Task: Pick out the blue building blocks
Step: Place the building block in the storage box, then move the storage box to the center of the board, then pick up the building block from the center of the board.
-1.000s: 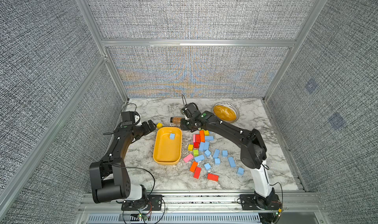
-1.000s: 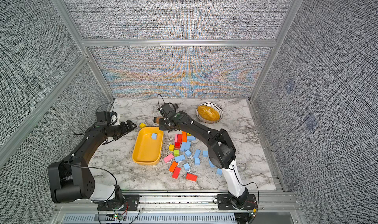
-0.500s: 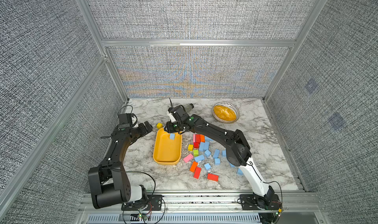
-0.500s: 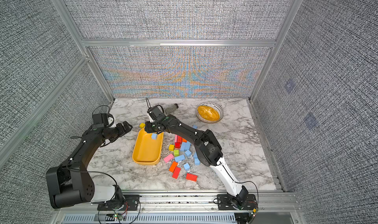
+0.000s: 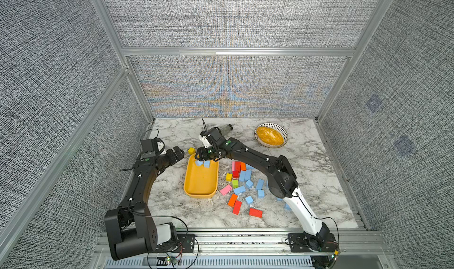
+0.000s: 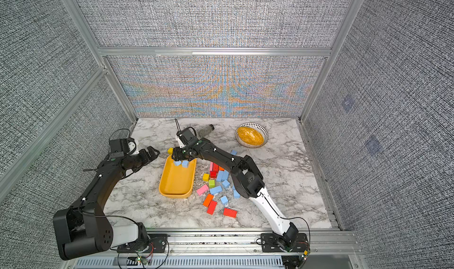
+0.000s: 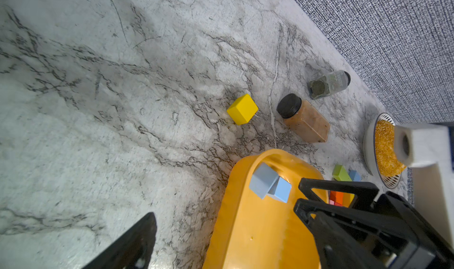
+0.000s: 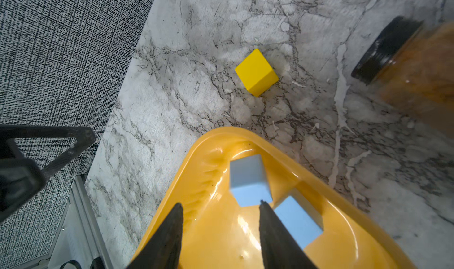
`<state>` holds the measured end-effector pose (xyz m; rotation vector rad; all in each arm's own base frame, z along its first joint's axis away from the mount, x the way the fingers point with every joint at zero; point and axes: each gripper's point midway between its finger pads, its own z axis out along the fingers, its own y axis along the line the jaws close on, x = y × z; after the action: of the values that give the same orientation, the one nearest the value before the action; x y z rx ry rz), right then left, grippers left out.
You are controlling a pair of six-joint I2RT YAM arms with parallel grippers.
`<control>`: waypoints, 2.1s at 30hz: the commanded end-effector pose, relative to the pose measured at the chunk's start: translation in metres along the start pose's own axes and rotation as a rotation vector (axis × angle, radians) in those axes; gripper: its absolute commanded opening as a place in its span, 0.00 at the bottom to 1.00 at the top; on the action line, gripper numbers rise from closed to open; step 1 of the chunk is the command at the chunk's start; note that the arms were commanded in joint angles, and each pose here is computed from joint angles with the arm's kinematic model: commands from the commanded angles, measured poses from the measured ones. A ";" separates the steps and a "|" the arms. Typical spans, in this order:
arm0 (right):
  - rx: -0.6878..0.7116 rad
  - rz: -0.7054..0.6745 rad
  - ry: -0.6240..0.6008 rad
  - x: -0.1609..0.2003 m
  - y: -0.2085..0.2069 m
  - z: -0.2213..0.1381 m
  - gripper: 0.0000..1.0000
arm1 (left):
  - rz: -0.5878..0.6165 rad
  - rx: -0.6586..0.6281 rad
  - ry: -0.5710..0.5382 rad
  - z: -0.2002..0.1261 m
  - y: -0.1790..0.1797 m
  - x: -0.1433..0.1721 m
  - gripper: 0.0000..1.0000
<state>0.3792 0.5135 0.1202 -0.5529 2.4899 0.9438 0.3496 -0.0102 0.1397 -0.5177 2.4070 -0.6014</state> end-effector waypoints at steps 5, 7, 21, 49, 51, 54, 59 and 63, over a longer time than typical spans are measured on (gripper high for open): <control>0.033 0.015 -0.138 -0.021 0.009 -0.050 0.53 | -0.057 0.076 0.057 0.010 -0.011 0.018 0.99; 0.054 0.040 -0.171 -0.015 0.002 -0.067 0.53 | -0.051 0.088 0.079 0.015 -0.017 0.024 0.99; 0.180 0.285 -0.291 0.070 -0.066 -0.147 0.52 | 0.026 0.132 0.254 0.052 -0.057 0.062 0.99; 0.642 0.452 -0.075 0.088 -0.198 -0.173 0.59 | 0.195 0.027 0.091 0.013 -0.034 0.041 1.00; 0.646 0.484 -0.084 0.082 -0.215 -0.174 0.59 | 0.181 0.019 0.074 0.011 -0.029 0.036 1.00; 0.634 0.539 -0.112 0.070 -0.238 -0.174 0.59 | 0.157 0.010 0.055 0.008 -0.023 0.028 1.00; 0.607 0.572 -0.122 0.050 -0.265 -0.160 0.59 | 0.134 -0.003 0.034 0.007 -0.014 0.019 1.00; 0.588 0.572 -0.106 0.034 -0.281 -0.143 0.59 | 0.124 -0.015 0.019 0.006 -0.007 0.013 1.00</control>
<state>0.4453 0.2060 0.0561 0.4420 2.6754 0.3006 0.3395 -0.0297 0.1302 -0.3801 2.4632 -0.5573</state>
